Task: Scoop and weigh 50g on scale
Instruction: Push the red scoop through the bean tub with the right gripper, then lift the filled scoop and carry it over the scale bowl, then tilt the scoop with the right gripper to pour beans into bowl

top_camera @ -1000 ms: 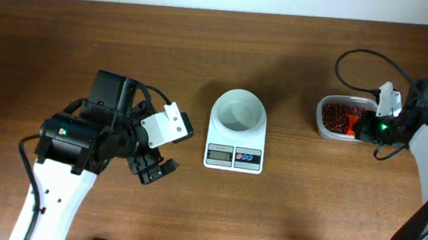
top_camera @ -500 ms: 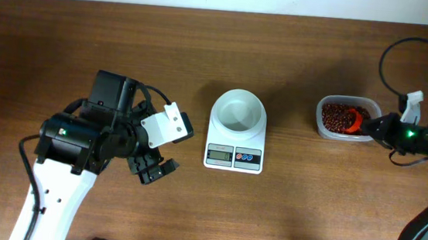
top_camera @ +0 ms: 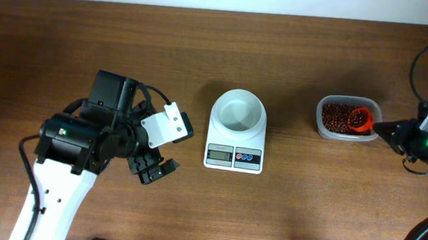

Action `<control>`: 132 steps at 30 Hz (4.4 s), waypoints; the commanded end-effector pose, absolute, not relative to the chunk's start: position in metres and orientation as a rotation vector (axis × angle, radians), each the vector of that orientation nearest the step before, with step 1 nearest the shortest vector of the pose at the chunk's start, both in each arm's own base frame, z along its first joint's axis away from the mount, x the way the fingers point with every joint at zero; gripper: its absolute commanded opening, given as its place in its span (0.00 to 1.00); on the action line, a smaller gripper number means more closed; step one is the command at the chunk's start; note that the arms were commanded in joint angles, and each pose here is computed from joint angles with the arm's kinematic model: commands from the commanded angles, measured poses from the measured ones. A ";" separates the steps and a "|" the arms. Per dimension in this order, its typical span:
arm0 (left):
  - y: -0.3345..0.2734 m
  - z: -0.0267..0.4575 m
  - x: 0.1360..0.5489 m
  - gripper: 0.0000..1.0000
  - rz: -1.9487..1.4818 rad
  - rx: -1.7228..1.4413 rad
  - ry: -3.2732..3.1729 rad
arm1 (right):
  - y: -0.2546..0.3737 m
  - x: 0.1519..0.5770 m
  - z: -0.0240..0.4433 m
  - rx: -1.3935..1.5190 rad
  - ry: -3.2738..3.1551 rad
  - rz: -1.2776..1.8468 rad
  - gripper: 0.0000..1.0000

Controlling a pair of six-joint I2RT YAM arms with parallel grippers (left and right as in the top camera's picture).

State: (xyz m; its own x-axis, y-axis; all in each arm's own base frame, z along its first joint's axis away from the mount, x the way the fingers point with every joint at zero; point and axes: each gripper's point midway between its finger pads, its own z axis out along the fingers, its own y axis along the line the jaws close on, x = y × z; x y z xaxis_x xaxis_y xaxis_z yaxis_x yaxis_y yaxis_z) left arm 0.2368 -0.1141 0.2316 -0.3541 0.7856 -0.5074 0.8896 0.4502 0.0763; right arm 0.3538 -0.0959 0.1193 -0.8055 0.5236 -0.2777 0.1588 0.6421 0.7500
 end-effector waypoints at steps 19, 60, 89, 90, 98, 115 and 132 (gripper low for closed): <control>-0.116 0.234 0.238 0.99 -0.304 1.418 2.204 | -0.062 0.362 0.162 0.432 2.157 1.369 0.04; -0.116 0.234 0.238 0.99 -0.304 1.418 2.204 | 0.161 0.383 0.151 -0.280 2.371 1.371 0.04; -0.116 0.234 0.238 0.99 -0.304 1.418 2.204 | 0.168 0.388 0.146 -0.433 2.333 1.242 0.04; -0.116 0.234 0.238 0.99 -0.304 1.418 2.204 | 0.170 0.386 0.149 -0.433 2.325 1.276 0.04; -0.116 0.234 0.238 0.99 -0.304 1.418 2.204 | 0.178 0.379 0.157 -0.542 2.247 1.328 0.04; -0.116 0.234 0.238 0.99 -0.304 1.418 2.204 | 0.178 0.380 0.150 -0.506 2.299 1.289 0.04; -0.116 0.234 0.238 0.99 -0.304 1.418 2.204 | 0.169 0.386 0.137 -0.433 2.379 1.191 0.04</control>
State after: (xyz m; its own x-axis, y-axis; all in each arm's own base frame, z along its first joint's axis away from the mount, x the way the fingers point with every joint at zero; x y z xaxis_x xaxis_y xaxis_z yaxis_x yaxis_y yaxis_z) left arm 0.2368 -0.1141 0.2316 -0.3534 0.7859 -0.5074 0.8899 0.4496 0.0767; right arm 0.3851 0.1678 0.1413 -0.8463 -0.0787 -0.5269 -0.4716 0.5707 0.6722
